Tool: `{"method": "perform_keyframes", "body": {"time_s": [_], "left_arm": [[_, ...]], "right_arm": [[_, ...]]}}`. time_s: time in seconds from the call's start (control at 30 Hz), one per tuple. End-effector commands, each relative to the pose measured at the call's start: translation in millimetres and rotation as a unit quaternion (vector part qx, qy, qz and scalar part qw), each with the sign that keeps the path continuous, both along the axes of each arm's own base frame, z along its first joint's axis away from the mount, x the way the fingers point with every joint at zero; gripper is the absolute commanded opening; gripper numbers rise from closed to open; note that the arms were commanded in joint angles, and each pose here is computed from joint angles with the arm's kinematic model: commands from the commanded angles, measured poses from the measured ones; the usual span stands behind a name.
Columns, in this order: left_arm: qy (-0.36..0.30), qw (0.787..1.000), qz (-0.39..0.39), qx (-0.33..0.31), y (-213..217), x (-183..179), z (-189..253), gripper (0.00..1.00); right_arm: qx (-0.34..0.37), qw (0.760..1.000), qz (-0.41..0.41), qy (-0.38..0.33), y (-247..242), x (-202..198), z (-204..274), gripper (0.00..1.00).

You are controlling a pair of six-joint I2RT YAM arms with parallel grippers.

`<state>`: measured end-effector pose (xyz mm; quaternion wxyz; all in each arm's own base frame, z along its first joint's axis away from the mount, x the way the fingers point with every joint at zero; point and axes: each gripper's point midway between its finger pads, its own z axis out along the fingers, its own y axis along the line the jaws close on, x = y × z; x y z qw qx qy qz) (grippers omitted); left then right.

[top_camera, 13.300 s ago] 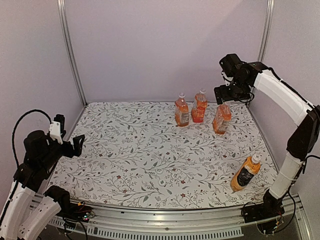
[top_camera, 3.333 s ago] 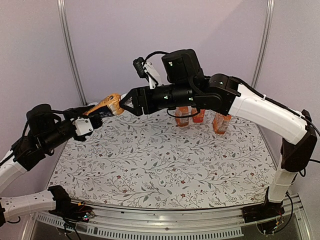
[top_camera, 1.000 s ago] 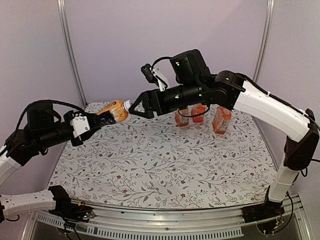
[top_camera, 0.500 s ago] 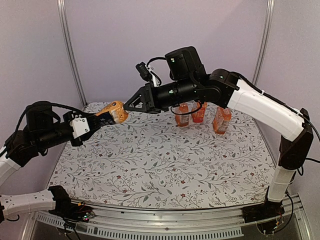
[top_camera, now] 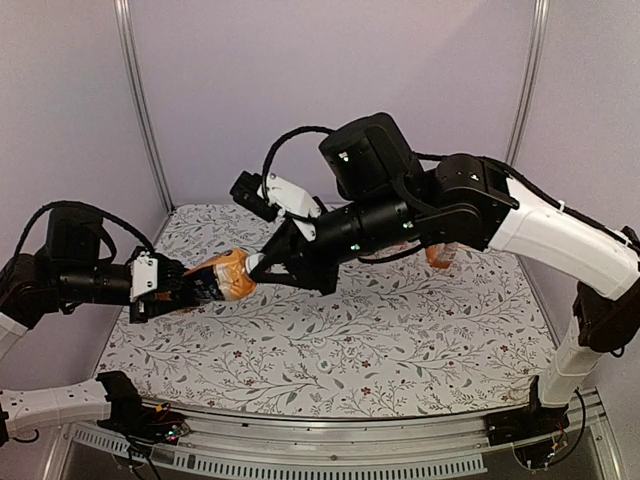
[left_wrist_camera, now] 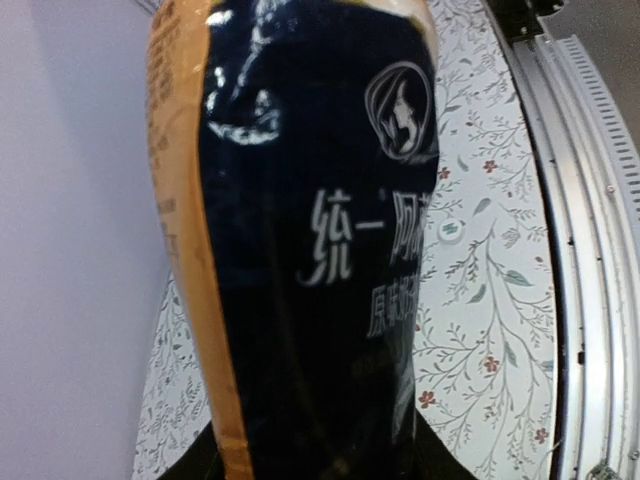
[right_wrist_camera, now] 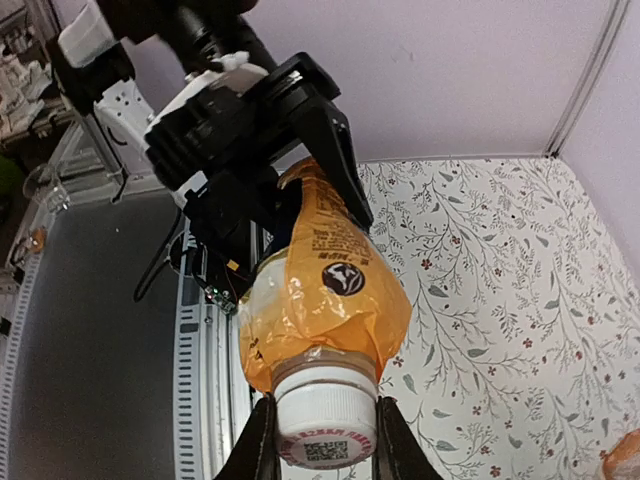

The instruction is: Unscrew the bottle caps

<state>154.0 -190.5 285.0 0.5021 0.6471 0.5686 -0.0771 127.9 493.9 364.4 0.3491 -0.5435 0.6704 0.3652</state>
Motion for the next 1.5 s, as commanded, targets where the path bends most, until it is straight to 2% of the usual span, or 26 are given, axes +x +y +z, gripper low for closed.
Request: {"method": "perform_keyframes", "body": {"time_s": [0.0,0.13,0.23,0.27,0.3,0.33,0.37,0.4,0.43,0.47,0.57,0.67,0.7,0.8,0.87,0.93,1.07,1.23,1.37,1.47], "left_arm": [[0.155,0.975,-0.156,-0.022,-14,-78,-9,0.30],[0.183,0.967,-0.176,-0.019,-12,-91,-14,0.30],[0.171,0.971,-0.165,-0.020,-12,-86,-12,0.30],[0.166,0.973,-0.161,-0.020,-13,-83,-11,0.30],[0.160,0.975,-0.155,-0.021,-13,-80,-10,0.30],[0.154,0.977,-0.147,-0.021,-13,-76,-10,0.30],[0.147,0.979,-0.137,-0.021,-13,-71,-10,0.30],[0.139,0.982,-0.126,-0.021,-13,-66,-10,0.29],[0.130,0.985,-0.111,-0.019,-12,-59,-11,0.29],[0.118,0.988,-0.094,-0.019,-12,-51,-11,0.29],[0.072,0.996,-0.037,-0.025,-9,-25,-9,0.29],[0.021,0.999,0.017,-0.030,-4,1,-4,0.29],[0.008,0.999,0.031,-0.031,-2,7,-2,0.29],[-0.020,0.998,0.059,-0.029,2,20,0,0.28],[-0.032,0.997,0.069,-0.026,4,25,0,0.28],[-0.042,0.996,0.077,-0.019,6,29,-1,0.28],[-0.045,0.996,0.079,-0.013,6,31,-5,0.29],[-0.043,0.996,0.076,-0.015,5,30,-5,0.29],[-0.049,0.996,0.075,-0.015,6,30,-3,0.29],[-0.047,0.996,0.074,-0.015,5,30,-2,0.29]], "right_arm": [[-0.106,0.917,0.161,-0.350,-14,-43,-34,0.00],[-0.141,0.857,0.172,-0.464,-13,-37,-34,0.00],[-0.145,0.840,0.172,-0.494,-8,-34,-32,0.00],[-0.142,0.839,0.167,-0.498,-7,-33,-31,0.04],[-0.136,0.840,0.159,-0.500,-4,-32,-28,0.23],[-0.130,0.844,0.146,-0.500,-2,-30,-26,0.51],[-0.117,0.855,0.123,-0.491,0,-28,-20,0.72],[-0.105,0.863,0.103,-0.484,1,-25,-14,0.87],[-0.092,0.874,0.082,-0.469,0,-23,-8,0.97],[-0.078,0.890,0.062,-0.445,-1,-20,-3,0.98],[-0.028,0.933,0.035,-0.357,-6,-15,11,0.99],[0.032,0.978,0.012,-0.207,-13,-8,24,0.99],[0.055,0.990,0.001,-0.131,-16,-5,29,0.99],[0.099,0.993,-0.048,0.029,-21,20,41,0.95],[0.109,0.980,-0.102,0.134,-20,38,38,0.90],[0.107,0.965,-0.127,0.201,-13,44,30,0.85],[0.089,0.952,-0.146,0.255,-5,45,18,0.79],[0.066,0.950,-0.155,0.261,-2,48,6,0.68],[0.053,0.950,-0.150,0.269,2,46,0,0.65],[0.048,0.951,-0.146,0.270,6,46,-3,0.56]]}}
